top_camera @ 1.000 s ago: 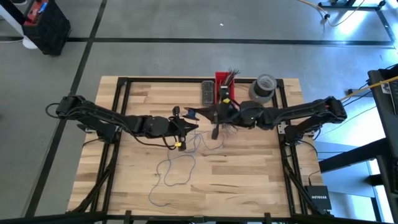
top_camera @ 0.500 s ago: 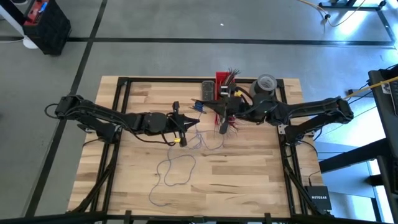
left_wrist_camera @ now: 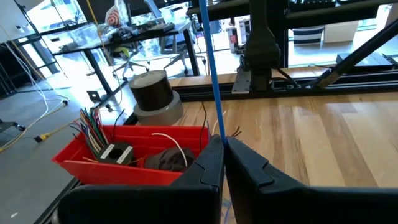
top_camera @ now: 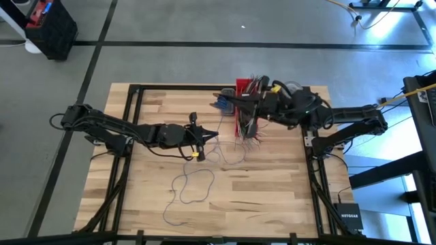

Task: Coil cords
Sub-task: Coil the blue wire into the black spool

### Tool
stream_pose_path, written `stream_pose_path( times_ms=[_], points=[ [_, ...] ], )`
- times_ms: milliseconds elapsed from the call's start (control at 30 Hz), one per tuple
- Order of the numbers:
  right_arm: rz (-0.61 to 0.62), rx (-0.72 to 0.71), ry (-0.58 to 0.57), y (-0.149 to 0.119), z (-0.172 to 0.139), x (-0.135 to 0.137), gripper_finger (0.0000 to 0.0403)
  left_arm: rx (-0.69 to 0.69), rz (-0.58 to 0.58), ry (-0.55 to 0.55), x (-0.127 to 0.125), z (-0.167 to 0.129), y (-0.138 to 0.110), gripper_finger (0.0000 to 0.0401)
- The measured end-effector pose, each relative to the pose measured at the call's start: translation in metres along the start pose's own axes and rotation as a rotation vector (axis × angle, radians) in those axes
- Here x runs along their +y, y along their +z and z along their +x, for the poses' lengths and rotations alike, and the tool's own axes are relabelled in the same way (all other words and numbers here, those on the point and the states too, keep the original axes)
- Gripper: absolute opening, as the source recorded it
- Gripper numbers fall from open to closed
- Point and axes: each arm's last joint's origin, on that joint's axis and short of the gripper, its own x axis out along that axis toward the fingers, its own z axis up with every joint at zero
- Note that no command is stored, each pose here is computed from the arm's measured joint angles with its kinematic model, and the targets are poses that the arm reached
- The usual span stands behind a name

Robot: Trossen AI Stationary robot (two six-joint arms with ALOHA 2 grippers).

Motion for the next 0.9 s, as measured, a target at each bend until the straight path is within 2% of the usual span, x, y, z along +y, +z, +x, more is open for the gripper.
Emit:
stream_pose_path(
  times_ms=[233,400,633,900],
  points=[
    [-0.015,0.051,0.013,-0.001,0.0,0.0,0.0008,0.017,0.008,-0.002,0.0,0.0,-0.003,0.0006],
    [-0.019,0.037,0.01,0.002,0.0,-0.001,0.0008,0.038,0.019,-0.002,0.0,0.0,-0.004,0.0006],
    [-0.041,-0.04,-0.011,0.029,-0.002,-0.008,0.0008,0.079,0.045,0.004,0.003,0.001,-0.008,0.0006],
    [-0.045,-0.115,-0.033,0.059,-0.007,-0.017,0.0008,0.103,0.055,-0.061,0.001,0.001,-0.011,0.0006]
  ],
)
